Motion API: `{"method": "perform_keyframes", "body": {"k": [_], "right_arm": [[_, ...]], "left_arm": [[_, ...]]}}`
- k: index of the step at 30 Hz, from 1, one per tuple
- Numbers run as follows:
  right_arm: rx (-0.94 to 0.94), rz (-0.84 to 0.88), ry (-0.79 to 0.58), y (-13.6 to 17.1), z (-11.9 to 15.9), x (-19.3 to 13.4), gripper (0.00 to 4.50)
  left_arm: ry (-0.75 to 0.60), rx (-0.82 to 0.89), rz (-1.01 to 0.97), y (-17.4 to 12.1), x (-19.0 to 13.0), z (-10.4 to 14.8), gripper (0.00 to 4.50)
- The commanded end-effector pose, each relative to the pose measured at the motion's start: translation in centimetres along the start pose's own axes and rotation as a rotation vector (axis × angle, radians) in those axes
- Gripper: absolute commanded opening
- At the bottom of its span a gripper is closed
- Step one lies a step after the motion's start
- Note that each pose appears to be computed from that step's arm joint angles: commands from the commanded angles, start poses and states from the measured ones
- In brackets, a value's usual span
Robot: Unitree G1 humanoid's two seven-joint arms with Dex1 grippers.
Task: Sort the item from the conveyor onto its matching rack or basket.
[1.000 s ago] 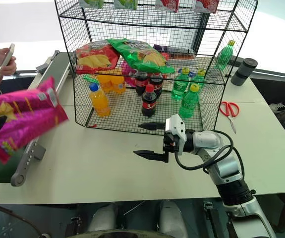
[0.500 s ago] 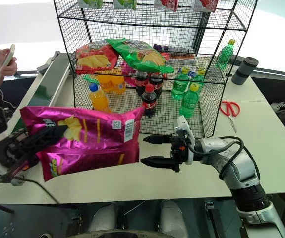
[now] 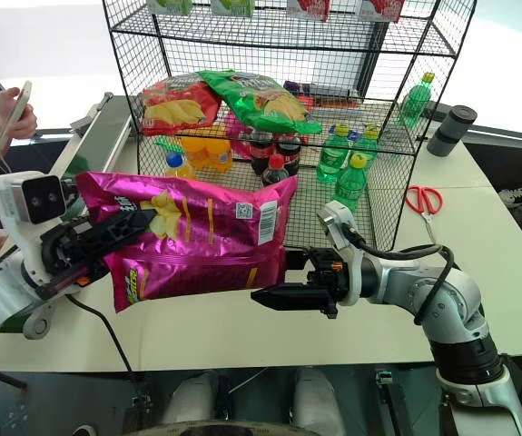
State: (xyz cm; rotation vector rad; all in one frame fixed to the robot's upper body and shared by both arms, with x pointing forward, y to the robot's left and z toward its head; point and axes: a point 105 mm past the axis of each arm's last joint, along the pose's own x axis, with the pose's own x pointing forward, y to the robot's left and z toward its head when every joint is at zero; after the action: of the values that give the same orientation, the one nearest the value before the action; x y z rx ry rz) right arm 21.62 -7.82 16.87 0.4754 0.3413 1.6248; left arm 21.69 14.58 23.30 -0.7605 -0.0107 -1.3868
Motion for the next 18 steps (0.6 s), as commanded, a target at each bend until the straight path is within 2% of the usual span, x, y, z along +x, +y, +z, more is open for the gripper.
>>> {"method": "perform_keyframes", "body": {"k": [1, 2, 8, 9, 10, 13, 14, 18], "right_arm": [[-0.019, 0.017, 0.047, 0.4, -0.4, 0.5, 3.74], [-0.018, 0.017, 0.053, 0.4, -0.5, 0.5, 3.17], [-0.035, -0.015, 0.123, -0.4, -1.6, 0.2, 0.38], [-0.042, -0.022, 0.125, -0.6, -1.7, 0.0, 0.13], [-0.052, -0.029, 0.125, -0.7, -1.7, -0.1, 0.13], [-0.103, -0.070, 0.132, -1.2, -1.6, -0.7, 0.13], [-0.128, -0.093, 0.122, -1.4, -1.5, -0.9, 0.13], [-0.180, -0.155, 0.082, -1.0, -1.0, -2.0, 0.13]], "left_arm": [[0.003, 0.041, -0.013, -0.1, 0.2, 0.2, 0.00], [0.002, 0.052, -0.010, -0.1, 0.2, 0.2, 0.00], [-0.018, 0.085, 0.017, 0.3, -0.1, 0.8, 0.00], [-0.011, 0.094, 0.034, 0.5, -0.3, 0.8, 0.00], [0.001, 0.109, 0.051, 0.7, -0.5, 0.7, 0.00], [0.025, 0.160, 0.115, 1.5, -1.4, 0.5, 0.87], [0.036, 0.185, 0.134, 1.8, -1.8, 0.4, 1.23], [0.077, 0.199, 0.171, 2.2, -3.4, -0.3, 3.20]]}}
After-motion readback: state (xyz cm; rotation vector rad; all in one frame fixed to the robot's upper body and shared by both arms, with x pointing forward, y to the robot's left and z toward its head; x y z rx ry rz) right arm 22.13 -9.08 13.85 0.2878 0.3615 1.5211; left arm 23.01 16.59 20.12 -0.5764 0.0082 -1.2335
